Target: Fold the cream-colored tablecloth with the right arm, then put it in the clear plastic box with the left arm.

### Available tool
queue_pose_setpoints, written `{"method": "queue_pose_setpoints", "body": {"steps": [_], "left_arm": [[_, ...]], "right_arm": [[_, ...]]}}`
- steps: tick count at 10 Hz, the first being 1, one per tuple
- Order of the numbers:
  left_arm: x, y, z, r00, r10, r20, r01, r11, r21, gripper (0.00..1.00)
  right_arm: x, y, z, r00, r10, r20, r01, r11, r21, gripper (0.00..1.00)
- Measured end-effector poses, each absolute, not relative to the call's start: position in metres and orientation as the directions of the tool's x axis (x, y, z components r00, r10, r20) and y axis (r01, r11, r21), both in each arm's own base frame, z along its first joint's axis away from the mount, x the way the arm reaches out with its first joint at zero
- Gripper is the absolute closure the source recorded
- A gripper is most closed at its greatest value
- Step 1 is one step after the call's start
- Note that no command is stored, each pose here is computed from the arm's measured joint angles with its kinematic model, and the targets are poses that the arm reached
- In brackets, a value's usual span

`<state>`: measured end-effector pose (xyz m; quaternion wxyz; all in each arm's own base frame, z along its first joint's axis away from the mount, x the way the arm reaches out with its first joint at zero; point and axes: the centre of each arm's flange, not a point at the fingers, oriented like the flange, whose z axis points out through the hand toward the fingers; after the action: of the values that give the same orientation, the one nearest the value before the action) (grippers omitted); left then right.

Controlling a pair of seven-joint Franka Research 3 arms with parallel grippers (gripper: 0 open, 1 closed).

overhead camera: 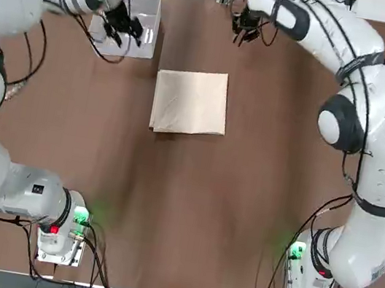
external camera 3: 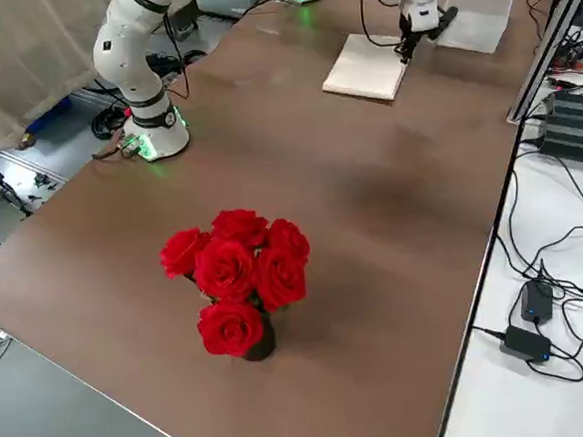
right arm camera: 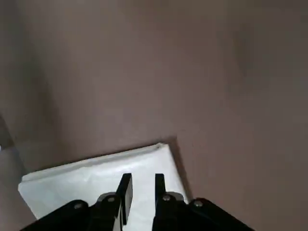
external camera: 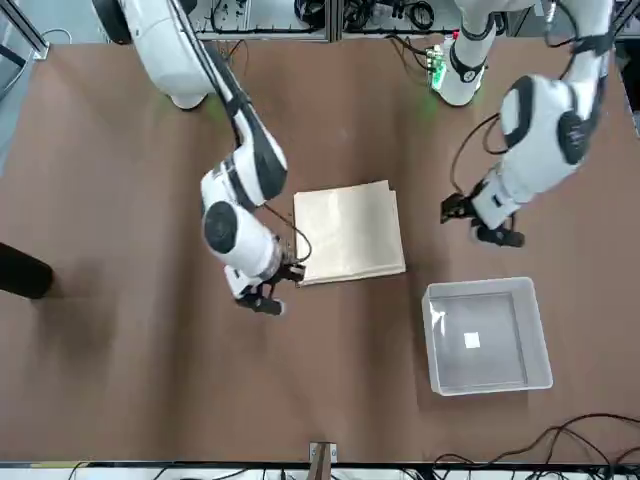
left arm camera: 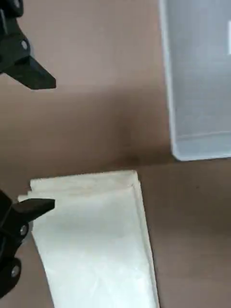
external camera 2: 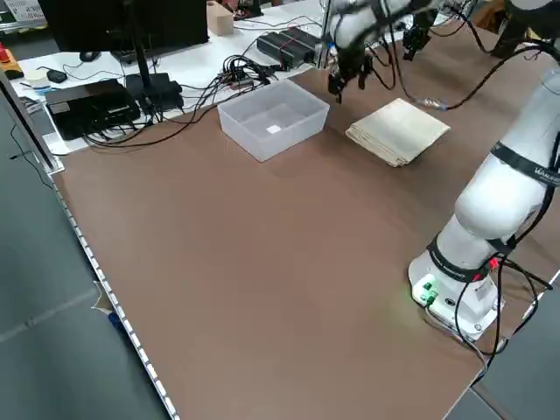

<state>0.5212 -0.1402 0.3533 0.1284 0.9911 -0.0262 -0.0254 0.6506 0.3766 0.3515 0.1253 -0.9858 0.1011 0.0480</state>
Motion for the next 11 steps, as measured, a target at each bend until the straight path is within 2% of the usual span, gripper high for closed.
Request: {"method": "queue_pose_setpoints", "body": {"steps": [6, 11], "left_arm": [[0.516, -0.183, 0.235, 0.992, -0.044, -0.118, -0.005, -0.950, 0.313, 0.00], [0.509, -0.214, 0.177, 0.996, -0.043, -0.080, -0.014, -0.941, 0.338, 0.00]], "right_arm": [[0.700, 0.212, 0.408, 0.986, -0.125, -0.113, -0.150, -0.957, -0.249, 0.70], [0.717, 0.095, 0.421, 0.991, -0.104, -0.088, -0.121, -0.967, -0.223, 0.70]]}}
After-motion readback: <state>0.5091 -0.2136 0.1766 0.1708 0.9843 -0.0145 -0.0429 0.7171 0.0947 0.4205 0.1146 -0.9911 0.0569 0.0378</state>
